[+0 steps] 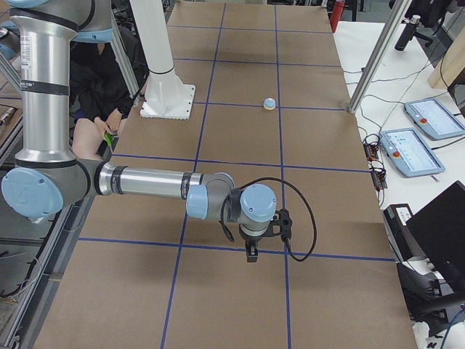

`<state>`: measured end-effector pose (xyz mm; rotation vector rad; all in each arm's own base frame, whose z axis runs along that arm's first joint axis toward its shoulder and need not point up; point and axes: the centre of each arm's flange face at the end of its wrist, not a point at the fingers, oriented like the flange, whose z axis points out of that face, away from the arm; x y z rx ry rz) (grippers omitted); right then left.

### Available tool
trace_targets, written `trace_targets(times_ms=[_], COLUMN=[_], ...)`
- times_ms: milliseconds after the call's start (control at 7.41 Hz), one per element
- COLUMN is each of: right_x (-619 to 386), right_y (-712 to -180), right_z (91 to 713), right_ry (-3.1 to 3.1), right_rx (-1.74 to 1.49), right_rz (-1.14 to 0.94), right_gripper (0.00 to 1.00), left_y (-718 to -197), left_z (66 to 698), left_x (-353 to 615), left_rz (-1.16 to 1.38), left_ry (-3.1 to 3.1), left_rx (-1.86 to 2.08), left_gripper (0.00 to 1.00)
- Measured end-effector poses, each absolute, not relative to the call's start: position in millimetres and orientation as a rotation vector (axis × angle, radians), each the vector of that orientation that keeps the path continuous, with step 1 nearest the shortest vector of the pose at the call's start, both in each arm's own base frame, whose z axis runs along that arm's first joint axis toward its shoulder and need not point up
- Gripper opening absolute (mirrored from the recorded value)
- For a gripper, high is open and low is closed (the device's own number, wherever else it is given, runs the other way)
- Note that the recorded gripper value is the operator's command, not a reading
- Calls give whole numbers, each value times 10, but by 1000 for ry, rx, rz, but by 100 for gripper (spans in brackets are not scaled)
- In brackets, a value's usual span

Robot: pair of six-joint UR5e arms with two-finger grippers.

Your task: Place and press bell with both arms

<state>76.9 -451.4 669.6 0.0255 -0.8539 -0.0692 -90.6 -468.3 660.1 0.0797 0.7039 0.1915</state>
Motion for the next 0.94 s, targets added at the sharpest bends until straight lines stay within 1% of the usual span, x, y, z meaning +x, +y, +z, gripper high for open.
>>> trace_targets(times_ms=[945], right_x=[771], right_y=[-4512], right_z=[6686], right_ry=[-859], right_rx=[29], right_rz=[-69], right_gripper=[100], left_y=[-4707], left_z=[6583], left_x=[-917], left_rz=[191], left_ry=[703], left_rx=[84], left_gripper=[100])
